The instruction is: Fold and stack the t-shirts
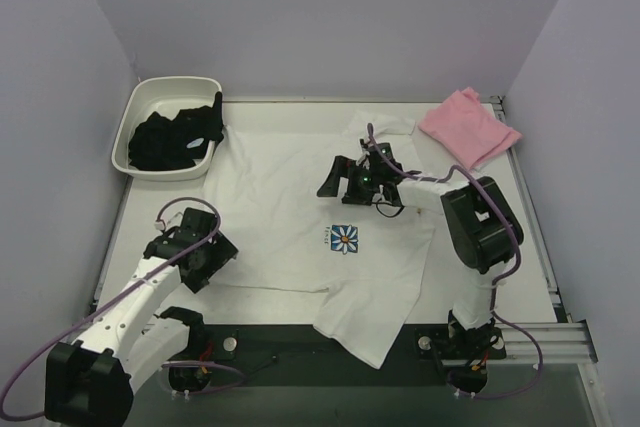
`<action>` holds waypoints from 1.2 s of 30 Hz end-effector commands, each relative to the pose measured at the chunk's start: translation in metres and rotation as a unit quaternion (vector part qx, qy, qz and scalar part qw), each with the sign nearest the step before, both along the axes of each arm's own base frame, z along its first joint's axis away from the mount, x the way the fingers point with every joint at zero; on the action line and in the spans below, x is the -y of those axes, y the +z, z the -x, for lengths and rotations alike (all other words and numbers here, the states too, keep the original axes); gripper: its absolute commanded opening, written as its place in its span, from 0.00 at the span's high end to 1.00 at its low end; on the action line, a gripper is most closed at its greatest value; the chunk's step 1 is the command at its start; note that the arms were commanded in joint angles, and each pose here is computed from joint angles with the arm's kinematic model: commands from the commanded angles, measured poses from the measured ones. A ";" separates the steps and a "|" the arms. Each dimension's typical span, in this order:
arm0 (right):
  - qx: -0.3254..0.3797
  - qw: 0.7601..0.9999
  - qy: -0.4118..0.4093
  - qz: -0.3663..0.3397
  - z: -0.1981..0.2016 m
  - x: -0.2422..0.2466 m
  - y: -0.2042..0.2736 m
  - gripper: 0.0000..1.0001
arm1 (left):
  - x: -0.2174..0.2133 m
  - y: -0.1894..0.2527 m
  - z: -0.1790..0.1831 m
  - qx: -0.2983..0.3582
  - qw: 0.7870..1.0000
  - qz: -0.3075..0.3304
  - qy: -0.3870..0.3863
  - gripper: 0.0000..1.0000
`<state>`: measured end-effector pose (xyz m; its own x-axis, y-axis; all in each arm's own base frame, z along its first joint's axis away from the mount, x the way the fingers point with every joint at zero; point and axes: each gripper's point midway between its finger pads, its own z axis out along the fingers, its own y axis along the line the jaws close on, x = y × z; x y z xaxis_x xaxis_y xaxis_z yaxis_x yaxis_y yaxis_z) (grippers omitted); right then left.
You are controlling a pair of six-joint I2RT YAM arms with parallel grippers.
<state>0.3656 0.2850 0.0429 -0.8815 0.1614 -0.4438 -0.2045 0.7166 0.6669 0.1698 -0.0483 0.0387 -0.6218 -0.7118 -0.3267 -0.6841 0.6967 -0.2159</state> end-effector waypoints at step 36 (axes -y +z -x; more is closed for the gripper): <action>-0.007 0.933 -0.090 0.347 0.114 0.143 0.012 0.00 | 0.050 0.024 -0.129 -0.001 0.974 -0.109 -0.198 0.02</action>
